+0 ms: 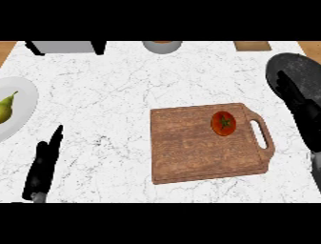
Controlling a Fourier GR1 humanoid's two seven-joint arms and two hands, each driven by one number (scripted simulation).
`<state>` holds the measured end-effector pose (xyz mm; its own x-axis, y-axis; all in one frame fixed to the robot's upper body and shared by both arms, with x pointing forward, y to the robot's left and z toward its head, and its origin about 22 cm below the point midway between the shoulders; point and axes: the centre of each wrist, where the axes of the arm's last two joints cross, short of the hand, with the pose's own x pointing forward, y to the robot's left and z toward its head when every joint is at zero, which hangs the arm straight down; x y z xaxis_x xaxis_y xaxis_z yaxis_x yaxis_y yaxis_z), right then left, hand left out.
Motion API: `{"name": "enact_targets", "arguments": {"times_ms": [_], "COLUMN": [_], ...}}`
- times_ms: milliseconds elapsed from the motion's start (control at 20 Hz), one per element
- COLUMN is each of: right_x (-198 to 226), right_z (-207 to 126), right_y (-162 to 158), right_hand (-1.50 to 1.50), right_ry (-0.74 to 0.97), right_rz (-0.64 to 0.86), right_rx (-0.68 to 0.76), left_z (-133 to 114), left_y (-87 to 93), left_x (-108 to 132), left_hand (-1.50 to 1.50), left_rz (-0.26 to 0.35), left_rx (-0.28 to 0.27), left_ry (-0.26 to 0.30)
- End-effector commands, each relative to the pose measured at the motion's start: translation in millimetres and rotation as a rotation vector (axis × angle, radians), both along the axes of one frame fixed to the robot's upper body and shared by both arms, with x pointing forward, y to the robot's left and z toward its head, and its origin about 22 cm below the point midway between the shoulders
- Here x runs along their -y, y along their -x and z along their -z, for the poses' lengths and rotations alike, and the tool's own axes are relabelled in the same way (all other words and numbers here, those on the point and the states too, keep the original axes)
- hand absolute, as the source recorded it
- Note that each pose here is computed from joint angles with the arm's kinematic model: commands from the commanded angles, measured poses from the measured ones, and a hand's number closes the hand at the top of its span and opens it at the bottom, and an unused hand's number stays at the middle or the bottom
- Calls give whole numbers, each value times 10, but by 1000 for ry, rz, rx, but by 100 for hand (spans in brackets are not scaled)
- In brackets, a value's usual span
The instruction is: Pick the tomato from the cutting board and place it in the pan
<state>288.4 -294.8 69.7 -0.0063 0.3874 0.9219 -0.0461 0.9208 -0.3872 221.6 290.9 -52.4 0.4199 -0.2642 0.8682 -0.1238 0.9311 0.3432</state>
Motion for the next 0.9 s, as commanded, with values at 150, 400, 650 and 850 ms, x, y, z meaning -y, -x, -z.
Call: {"name": "enact_targets", "arguments": {"times_ms": [150, 400, 650, 850], "right_x": [-371, -220, 596, 1074], "right_z": [-44, -96, -25, -184], "right_y": [-97, -56, 138, 280], "right_hand": [150, -150, -150, -150], "right_ry": [-81, -8, 171, 284], "right_rz": [-400, -439, -344, -391], "right_rx": [72, 349, 584, 559], "left_z": [-657, -923, -1032, -865], "left_y": [31, -105, -342, -456], "left_x": [18, 25, 103, 183], "left_hand": [0, 0, 0, 0], "left_rz": [67, 75, 62, 119], "left_rx": [274, 385, 463, 470], "left_ry": [21, 96, 104, 136]}}
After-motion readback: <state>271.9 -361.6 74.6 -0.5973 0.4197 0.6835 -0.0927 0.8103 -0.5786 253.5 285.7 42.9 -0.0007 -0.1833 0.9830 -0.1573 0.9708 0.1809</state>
